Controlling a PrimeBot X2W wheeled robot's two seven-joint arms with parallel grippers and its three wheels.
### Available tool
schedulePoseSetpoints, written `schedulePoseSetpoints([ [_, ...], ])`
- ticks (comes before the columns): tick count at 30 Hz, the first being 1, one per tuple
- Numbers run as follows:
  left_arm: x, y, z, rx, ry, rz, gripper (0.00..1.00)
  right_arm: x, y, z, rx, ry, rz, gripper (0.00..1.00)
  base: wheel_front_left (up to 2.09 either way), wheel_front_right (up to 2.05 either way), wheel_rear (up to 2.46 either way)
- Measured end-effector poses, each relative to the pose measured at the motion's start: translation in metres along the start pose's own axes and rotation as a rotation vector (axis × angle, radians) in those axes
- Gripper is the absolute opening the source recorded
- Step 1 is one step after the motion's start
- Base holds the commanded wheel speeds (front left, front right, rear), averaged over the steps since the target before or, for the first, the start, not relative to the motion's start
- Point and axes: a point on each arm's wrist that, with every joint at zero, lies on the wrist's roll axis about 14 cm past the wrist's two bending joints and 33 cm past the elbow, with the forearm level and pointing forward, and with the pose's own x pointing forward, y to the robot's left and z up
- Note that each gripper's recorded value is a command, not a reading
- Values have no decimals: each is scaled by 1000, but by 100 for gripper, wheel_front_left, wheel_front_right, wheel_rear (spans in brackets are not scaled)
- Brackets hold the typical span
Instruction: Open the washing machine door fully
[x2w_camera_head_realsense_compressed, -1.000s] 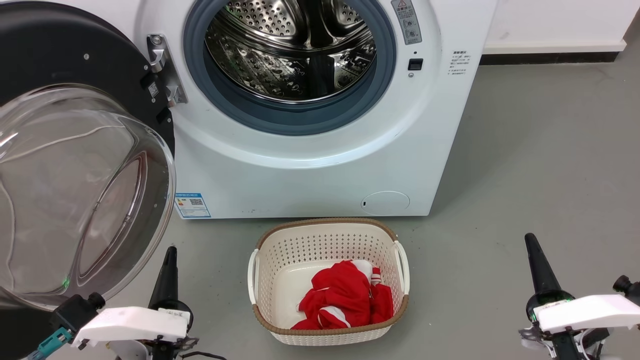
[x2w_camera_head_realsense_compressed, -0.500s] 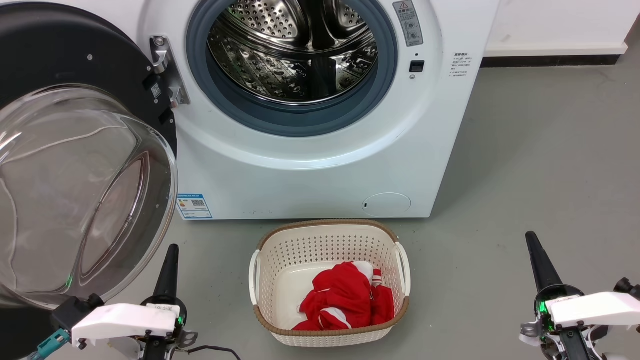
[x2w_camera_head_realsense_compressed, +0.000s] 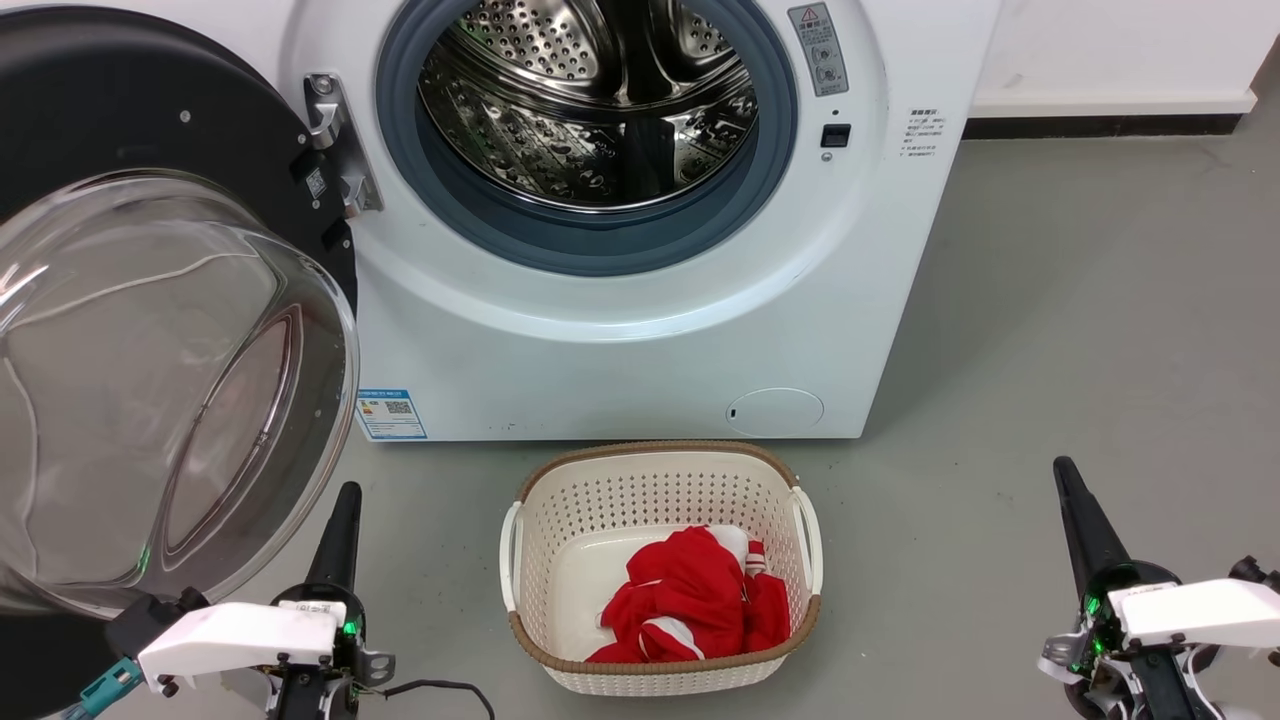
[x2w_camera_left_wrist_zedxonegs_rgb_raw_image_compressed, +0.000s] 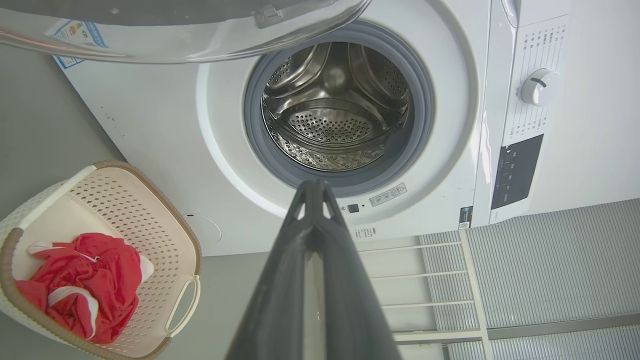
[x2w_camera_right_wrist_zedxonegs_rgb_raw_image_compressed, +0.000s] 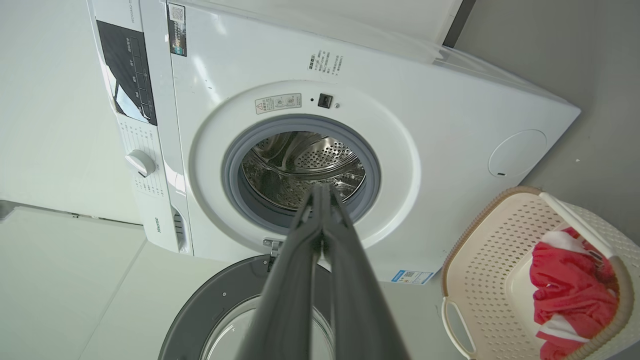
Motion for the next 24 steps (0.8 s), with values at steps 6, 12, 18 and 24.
schedulePoseSetpoints([
  [6,0,-1,0,-52,4,-4,0,1,1,1,50,0,4,0,0,0,0],
  [12,1,-2,1,-101,5,-10,0,2,2,1,96,1,7,0,0,0,0],
  [18,1,-2,1,-146,7,-14,0,3,2,1,141,2,9,0,0,0,0],
  [24,1,-4,1,-192,11,-21,0,4,3,2,186,2,14,0,0,0,0],
])
